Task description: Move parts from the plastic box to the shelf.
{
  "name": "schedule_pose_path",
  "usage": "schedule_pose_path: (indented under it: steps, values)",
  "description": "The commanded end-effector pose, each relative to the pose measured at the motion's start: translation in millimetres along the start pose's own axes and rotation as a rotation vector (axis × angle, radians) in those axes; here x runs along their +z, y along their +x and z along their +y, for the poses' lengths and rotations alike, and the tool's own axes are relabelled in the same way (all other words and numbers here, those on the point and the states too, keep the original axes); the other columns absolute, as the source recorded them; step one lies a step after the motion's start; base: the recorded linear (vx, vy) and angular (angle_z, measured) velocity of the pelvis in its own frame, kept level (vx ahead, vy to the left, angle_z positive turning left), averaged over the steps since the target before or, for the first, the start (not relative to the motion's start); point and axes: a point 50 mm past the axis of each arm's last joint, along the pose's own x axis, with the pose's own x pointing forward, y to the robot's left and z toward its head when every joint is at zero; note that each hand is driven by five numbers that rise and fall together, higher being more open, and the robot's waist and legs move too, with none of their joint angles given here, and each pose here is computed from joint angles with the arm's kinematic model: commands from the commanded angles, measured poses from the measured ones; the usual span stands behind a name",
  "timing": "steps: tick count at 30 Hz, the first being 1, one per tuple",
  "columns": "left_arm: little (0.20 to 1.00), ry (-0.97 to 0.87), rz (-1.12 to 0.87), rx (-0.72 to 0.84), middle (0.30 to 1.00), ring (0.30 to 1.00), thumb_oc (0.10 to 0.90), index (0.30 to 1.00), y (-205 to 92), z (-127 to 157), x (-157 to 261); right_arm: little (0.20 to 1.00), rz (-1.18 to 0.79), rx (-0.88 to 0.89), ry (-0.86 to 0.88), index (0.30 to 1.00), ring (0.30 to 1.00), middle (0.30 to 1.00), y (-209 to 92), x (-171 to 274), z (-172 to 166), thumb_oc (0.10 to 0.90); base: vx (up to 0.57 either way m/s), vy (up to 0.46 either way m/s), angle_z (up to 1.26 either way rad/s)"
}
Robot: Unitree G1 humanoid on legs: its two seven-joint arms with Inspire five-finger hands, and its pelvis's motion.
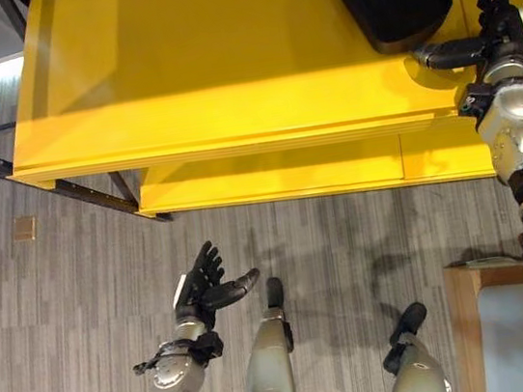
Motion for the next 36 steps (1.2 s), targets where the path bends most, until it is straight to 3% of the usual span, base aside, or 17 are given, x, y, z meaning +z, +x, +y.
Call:
schedule_pose_path:
  steps: [1,21,36]
  values:
    - [1.0,0.029,-0.101,-0.068,1.0,1.0,0.9,1.0,0,-4,21,1.0,-0.184,0.117,-0.013,1.0,1.0,1.0,7,55,16,0.9,0.0,0.0,0.0]
    - [1.0,0.035,-0.121,-0.073,1.0,1.0,0.9,1.0,-1,-1,24,1.0,-0.203,0.377,-0.266,1.0,1.0,1.0,-8,40,49,0.9,0.0,-0.001,0.01]
    - [1.0,0.026,-0.127,-0.054,1.0,1.0,0.9,1.0,-2,4,25,1.0,-0.205,0.486,-0.244,1.0,1.0,1.0,-26,21,65,0.9,-0.01,0.002,0.01]
